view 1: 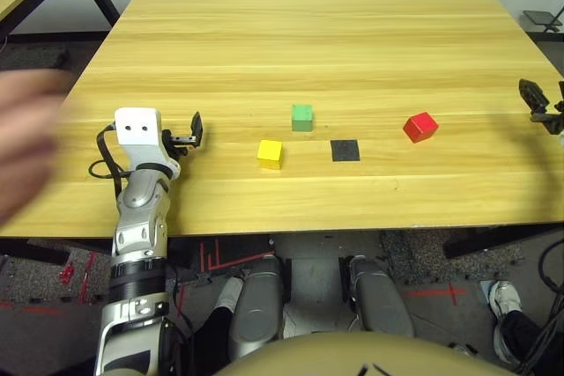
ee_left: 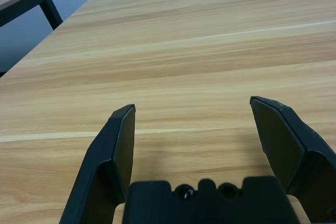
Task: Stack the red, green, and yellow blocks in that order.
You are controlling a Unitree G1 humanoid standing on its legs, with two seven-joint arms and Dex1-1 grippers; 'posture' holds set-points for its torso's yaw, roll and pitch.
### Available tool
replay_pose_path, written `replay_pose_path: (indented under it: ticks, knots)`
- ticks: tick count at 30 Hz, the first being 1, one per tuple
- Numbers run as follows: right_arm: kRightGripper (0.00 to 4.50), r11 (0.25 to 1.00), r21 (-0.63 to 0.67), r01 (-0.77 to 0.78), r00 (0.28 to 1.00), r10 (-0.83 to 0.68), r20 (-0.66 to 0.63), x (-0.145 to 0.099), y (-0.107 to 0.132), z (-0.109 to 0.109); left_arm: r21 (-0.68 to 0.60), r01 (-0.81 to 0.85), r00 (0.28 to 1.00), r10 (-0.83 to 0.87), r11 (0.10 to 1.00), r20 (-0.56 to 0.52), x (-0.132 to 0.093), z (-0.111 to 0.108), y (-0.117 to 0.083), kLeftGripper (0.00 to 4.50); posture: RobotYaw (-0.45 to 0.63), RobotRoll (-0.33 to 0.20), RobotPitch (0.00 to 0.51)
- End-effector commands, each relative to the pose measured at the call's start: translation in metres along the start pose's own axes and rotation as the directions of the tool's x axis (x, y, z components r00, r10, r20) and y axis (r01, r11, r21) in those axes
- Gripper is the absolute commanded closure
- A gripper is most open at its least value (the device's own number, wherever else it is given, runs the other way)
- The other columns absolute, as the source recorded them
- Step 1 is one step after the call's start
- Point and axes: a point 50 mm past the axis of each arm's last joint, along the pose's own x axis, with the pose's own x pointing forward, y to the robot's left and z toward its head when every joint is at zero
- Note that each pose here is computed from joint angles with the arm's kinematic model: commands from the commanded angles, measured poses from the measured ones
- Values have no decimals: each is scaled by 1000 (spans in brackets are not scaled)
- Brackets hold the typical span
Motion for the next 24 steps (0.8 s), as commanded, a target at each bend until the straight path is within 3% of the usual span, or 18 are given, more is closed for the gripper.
replay_pose_path:
  ticks: [1,4,7,8,11,15,21,24]
  knots:
    - [0,1000,25,10,1000,-9,-7,-2,-1,-5,-7,-25,1000,25,1000,-19,1,-5,5,41,166,-113,98]
    - [0,1000,4,-25,999,25,-36,-1,3,-8,-30,-50,998,49,998,-35,0,-7,11,41,174,-106,100]
    - [0,993,-35,-114,991,111,-68,6,10,0,-34,-14,1000,14,999,4,2,9,10,41,173,-103,104]
    - [0,974,-91,-206,975,196,-107,11,17,8,-40,35,999,-34,999,12,5,17,6,41,173,-107,103]
    - [0,853,-240,-464,871,389,-300,24,39,24,-58,198,980,-199,978,4,12,39,-12,41,190,-118,91]
    - [0,634,-298,-714,678,517,-523,31,62,34,-52,339,940,-340,939,-21,15,59,-29,41,221,-144,91]
    - [0,388,-289,-876,468,530,-707,42,90,45,-38,442,895,-443,896,-45,18,81,-48,41,273,-156,87]
    - [0,280,-303,-911,408,499,-764,47,105,48,-33,457,888,-458,889,-45,18,90,-54,41,300,-155,86]
